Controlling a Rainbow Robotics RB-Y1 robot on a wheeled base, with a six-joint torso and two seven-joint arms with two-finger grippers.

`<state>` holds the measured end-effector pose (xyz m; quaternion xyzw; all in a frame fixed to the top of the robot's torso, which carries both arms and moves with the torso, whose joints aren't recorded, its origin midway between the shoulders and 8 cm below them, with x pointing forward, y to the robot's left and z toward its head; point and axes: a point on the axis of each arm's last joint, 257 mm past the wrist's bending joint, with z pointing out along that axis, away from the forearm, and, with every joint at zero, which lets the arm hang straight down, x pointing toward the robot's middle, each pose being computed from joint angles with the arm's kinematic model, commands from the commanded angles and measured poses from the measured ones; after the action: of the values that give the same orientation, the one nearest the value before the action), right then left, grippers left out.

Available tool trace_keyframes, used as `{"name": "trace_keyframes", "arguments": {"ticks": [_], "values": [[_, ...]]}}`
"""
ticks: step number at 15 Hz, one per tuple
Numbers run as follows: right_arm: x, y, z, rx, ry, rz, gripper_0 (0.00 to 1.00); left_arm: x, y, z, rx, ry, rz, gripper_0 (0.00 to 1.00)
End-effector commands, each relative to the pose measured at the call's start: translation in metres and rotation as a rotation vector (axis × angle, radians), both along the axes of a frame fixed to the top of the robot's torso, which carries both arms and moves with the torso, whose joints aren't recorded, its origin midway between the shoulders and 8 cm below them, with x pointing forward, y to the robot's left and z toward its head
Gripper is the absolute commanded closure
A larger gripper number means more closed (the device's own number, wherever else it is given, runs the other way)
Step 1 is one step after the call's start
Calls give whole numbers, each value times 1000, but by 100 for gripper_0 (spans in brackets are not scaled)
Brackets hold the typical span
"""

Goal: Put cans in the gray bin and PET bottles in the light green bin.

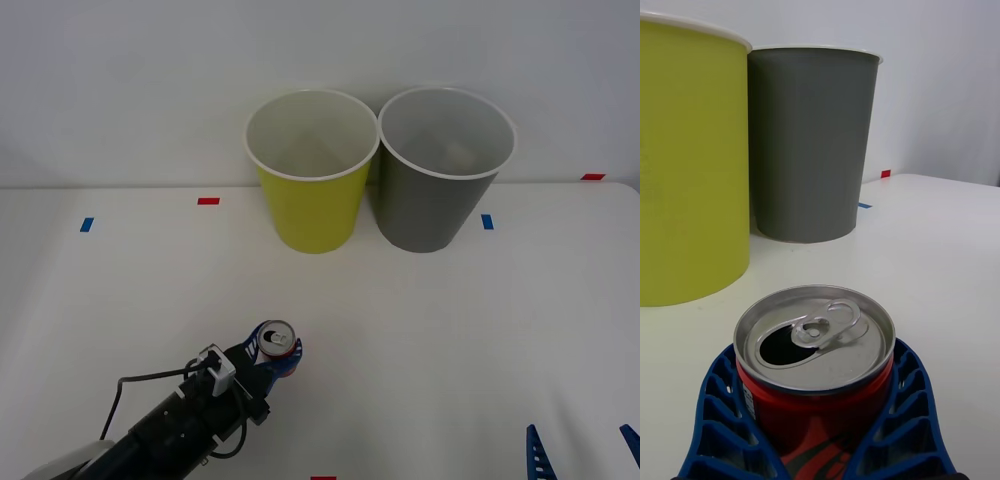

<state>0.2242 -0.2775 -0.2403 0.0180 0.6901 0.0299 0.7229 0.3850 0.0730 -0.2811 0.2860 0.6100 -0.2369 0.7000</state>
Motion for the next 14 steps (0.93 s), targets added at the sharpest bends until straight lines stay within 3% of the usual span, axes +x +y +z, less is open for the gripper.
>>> {"name": "trace_keyframes", "arguments": {"ticks": [1, 3, 8, 12, 14], "values": [[0, 0, 0, 0, 0, 0, 0, 0, 1, -3, 10, 7, 1, 98], [0, 0, 0, 0, 0, 0, 0, -1, 5, 0, 19, 5, -6, 100], [0, 0, 0, 0, 0, 0, 0, 10, 4, 32, 93, 51, -35, 100], [0, 0, 0, 0, 0, 0, 0, 14, -5, 62, 122, 100, -46, 100], [0, 0, 0, 0, 0, 0, 0, 12, -3, 82, 155, 133, -24, 100]]}}
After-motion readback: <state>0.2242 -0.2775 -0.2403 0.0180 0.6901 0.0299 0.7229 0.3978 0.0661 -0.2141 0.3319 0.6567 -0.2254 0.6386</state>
